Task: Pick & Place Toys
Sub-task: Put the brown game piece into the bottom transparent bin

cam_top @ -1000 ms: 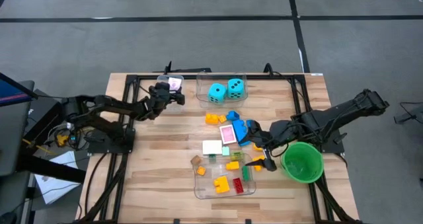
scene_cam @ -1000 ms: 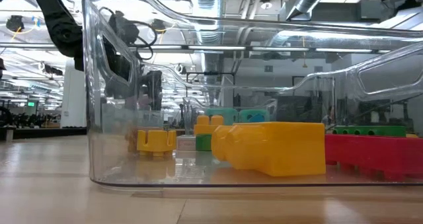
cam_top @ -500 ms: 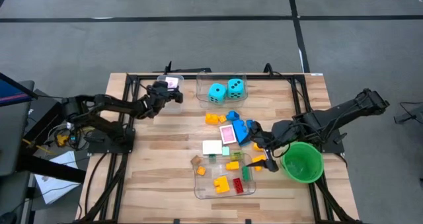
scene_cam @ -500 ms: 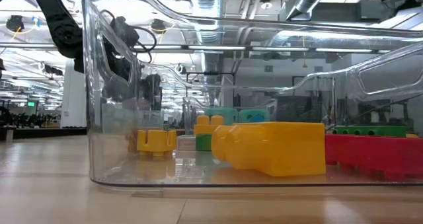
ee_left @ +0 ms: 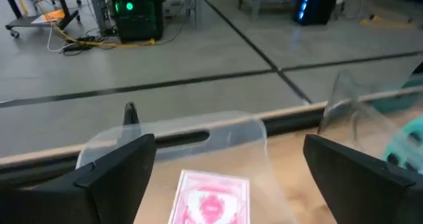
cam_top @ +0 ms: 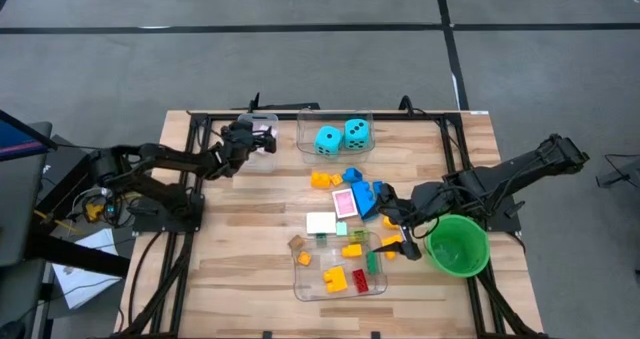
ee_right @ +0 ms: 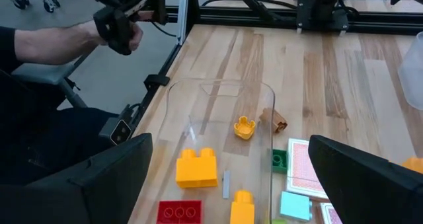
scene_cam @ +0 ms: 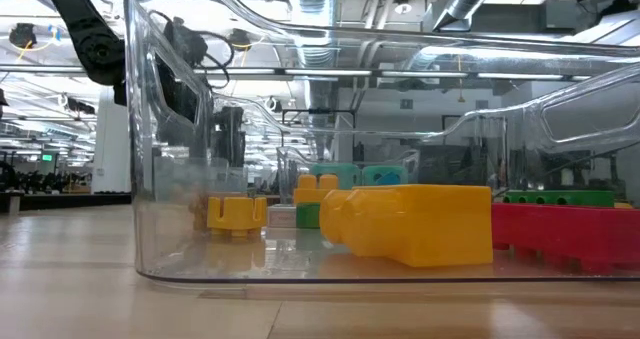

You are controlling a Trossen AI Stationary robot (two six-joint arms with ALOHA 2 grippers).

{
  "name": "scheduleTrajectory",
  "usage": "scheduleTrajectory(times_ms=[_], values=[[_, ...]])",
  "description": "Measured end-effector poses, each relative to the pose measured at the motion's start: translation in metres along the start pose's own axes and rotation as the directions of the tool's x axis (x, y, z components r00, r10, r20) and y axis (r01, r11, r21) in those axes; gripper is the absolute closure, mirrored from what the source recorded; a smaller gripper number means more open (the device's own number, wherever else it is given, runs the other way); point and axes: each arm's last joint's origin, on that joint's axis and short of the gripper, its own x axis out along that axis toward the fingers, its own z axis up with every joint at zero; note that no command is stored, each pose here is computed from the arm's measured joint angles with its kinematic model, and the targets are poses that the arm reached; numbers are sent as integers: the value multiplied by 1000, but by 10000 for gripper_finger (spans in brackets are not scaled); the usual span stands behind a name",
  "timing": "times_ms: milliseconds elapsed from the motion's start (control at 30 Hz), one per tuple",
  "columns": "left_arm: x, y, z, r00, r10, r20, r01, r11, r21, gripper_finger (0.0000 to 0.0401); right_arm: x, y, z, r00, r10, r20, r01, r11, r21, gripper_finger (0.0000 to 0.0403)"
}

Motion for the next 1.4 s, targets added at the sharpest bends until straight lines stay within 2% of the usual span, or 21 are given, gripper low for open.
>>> scheduleTrajectory(times_ms=[100, 167, 233, 300, 367, 433, 533, 567, 600, 733, 900, 1000, 1067, 1100, 1133, 1200, 1267, 1333, 1400], values=[[-5, 1, 10, 999, -14, 34, 15, 1000, -22, 10, 0, 0, 0, 1000, 0, 0, 0, 1000, 0, 6], [-11, 1, 18, 996, -68, 56, 70, 997, -28, 6, 0, 0, 0, 1000, 0, 0, 0, 1000, 0, 6], [-17, -1, 26, 983, -171, 70, 174, 984, -37, 6, 0, 0, 0, 1000, 0, 0, 0, 1000, 0, 6], [-25, -4, 34, 946, -316, 77, 320, 946, -47, 8, 0, 0, 0, 1000, 0, 0, 0, 1000, 0, 6], [-34, -8, 40, 880, -470, 76, 473, 880, -42, 12, 0, 0, 0, 1000, 0, 1, 0, 1000, 0, 6], [-44, -14, 42, 778, -626, 55, 627, 779, 3, 17, -1, 0, 0, 1000, 1, 5, -1, 1000, 0, 6], [-60, -27, 38, 566, -824, -15, 821, 561, 104, 23, -1, 0, 0, 1000, 0, 4, 0, 1000, 0, 6], [-65, -31, 36, 504, -863, -39, 858, 495, 135, 25, -1, 0, 0, 1000, 1, 3, -1, 1000, 0, 6], [-70, -35, 34, 460, -886, -54, 880, 447, 163, 27, -1, 0, 0, 1000, 1, 4, -1, 1000, 0, 6], [-85, -45, 22, 386, -912, -138, 909, 350, 227, 35, -1, 0, 0, 1000, 1, 0, -1, 1000, 8, 6], [-105, -50, -7, 308, -867, -392, 949, 251, 189, 47, -2, 0, -2, 1000, 0, -18, 1, 1000, 25, 6], [-126, -51, -26, 226, -820, -526, 974, 184, 131, 54, -2, 0, -2, 1000, 0, -21, 1, 1000, 25, 6], [-144, -51, -38, 150, -814, -561, 989, 114, 99, 60, -2, 0, -2, 1000, 0, -21, 0, 1000, 25, 6], [-153, -50, -45, 129, -807, -576, 991, 86, 101, 62, -2, 0, -2, 1000, 0, -21, 0, 1000, 25, 6], [-161, -49, -50, 125, -801, -585, 991, 72, 113, 65, -2, 0, -2, 1000, 0, -19, 0, 1000, 25, 6], [-174, -46, -60, 171, -797, -580, 981, 82, 176, 70, -3, 0, -1, 1000, 1, -12, -1, 1000, 25, 6], [-186, -44, -65, 240, -808, -537, 961, 118, 252, 75, -4, 0, 0, 1000, 3, 1, -3, 1000, 25, 6], [-192, -42, -68, 313, -818, -483, 934, 172, 314, 79, -4, 0, 0, 1000, 4, 6, -4, 1000, 23, 6], [-194, -42, -66, 349, -833, -429, 919, 214, 332, 80, -4, 0, 1, 1000, 4, 9, -4, 1000, 21, 6]])
